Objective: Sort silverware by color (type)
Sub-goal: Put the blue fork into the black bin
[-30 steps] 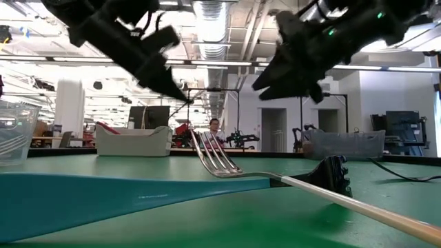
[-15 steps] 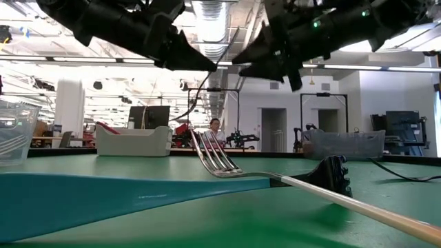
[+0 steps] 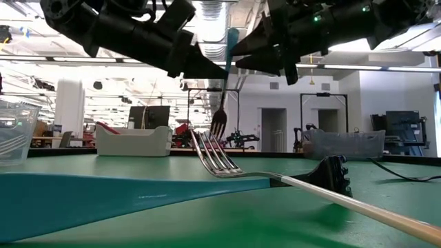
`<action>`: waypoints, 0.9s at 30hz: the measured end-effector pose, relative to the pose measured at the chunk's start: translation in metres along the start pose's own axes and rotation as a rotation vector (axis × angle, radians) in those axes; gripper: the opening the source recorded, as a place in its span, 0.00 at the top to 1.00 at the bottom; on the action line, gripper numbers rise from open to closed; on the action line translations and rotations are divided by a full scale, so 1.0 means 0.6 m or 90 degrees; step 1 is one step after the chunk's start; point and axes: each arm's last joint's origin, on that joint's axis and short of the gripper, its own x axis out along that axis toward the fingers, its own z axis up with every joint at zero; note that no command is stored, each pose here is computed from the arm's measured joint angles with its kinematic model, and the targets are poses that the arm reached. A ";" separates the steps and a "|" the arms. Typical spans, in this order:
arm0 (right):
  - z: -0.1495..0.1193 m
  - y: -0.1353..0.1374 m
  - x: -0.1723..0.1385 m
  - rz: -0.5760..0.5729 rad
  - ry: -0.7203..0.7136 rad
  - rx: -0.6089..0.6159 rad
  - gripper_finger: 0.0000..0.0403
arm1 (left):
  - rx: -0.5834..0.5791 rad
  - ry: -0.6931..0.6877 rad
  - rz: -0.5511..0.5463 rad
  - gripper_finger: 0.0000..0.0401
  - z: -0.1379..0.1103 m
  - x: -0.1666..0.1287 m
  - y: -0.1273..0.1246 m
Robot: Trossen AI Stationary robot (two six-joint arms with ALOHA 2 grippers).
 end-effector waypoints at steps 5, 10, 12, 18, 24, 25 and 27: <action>-0.001 -0.001 0.000 -0.002 0.002 -0.008 0.56 | 0.002 -0.003 0.000 0.99 0.005 0.009 -0.004; -0.002 0.001 -0.001 0.004 0.007 -0.048 0.56 | 0.002 -0.019 -0.050 1.00 0.009 0.009 -0.007; -0.002 0.001 -0.001 0.004 0.007 -0.056 0.57 | 0.001 -0.021 -0.056 1.00 0.009 0.009 -0.007; -0.002 0.002 0.000 0.028 0.012 -0.072 0.74 | -0.012 -0.024 -0.065 1.00 0.010 0.009 -0.008; -0.003 0.004 0.000 0.067 0.024 -0.119 0.96 | -0.050 -0.027 -0.093 1.00 0.010 0.009 -0.010; -0.003 0.004 0.000 0.067 0.023 -0.123 0.97 | -0.059 -0.026 -0.088 1.00 0.010 0.009 -0.009; -0.003 0.004 0.000 0.067 0.021 -0.128 0.96 | -0.067 -0.022 -0.064 0.99 0.010 0.010 -0.006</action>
